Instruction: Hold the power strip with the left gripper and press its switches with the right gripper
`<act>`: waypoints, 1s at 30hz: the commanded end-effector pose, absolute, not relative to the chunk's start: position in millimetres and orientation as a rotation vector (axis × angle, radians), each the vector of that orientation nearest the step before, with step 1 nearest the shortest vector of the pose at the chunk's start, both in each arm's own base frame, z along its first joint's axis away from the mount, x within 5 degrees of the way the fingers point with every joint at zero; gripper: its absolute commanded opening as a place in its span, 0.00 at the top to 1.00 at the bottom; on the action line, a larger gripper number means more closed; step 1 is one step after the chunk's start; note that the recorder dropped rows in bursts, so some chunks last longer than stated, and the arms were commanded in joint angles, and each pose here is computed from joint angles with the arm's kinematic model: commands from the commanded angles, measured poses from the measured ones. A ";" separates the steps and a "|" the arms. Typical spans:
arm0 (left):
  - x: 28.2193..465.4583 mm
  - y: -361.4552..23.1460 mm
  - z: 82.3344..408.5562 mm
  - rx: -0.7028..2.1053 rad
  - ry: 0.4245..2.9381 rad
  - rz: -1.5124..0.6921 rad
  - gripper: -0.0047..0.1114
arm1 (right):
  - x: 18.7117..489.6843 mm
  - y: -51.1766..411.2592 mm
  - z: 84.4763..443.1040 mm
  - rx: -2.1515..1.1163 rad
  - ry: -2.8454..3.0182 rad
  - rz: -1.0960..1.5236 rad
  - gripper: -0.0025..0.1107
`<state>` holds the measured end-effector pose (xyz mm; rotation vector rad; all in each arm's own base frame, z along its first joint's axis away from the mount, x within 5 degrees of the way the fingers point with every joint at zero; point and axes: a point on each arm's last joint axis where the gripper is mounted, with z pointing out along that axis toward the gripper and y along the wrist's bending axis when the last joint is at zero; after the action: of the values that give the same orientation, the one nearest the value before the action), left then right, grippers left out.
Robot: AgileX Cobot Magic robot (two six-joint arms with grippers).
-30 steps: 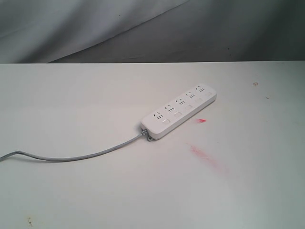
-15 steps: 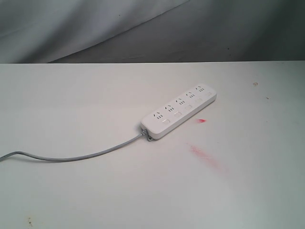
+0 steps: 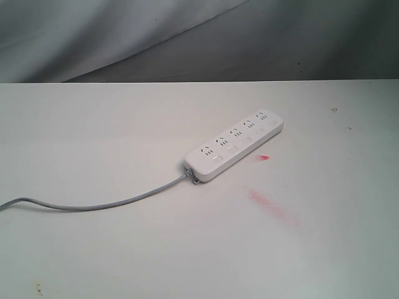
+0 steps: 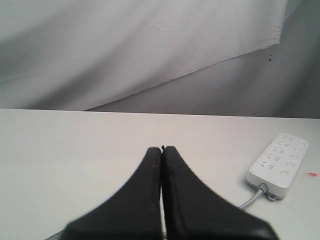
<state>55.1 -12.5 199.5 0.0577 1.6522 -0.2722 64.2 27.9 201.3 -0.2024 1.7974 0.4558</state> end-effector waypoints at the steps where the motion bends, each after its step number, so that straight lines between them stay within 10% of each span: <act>1: 54.9 -12.3 198.9 0.060 1.647 -0.268 0.96 | 64.0 27.9 201.6 -0.202 1.783 0.458 0.98; 30: 54.9 -12.3 198.9 0.060 1.647 -0.268 0.96 | 58.7 22.0 206.5 -0.221 1.695 0.395 0.98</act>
<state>55.0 -12.5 199.4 0.0617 1.6538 -0.2687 61.6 25.7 204.2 -0.2268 1.7487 0.4293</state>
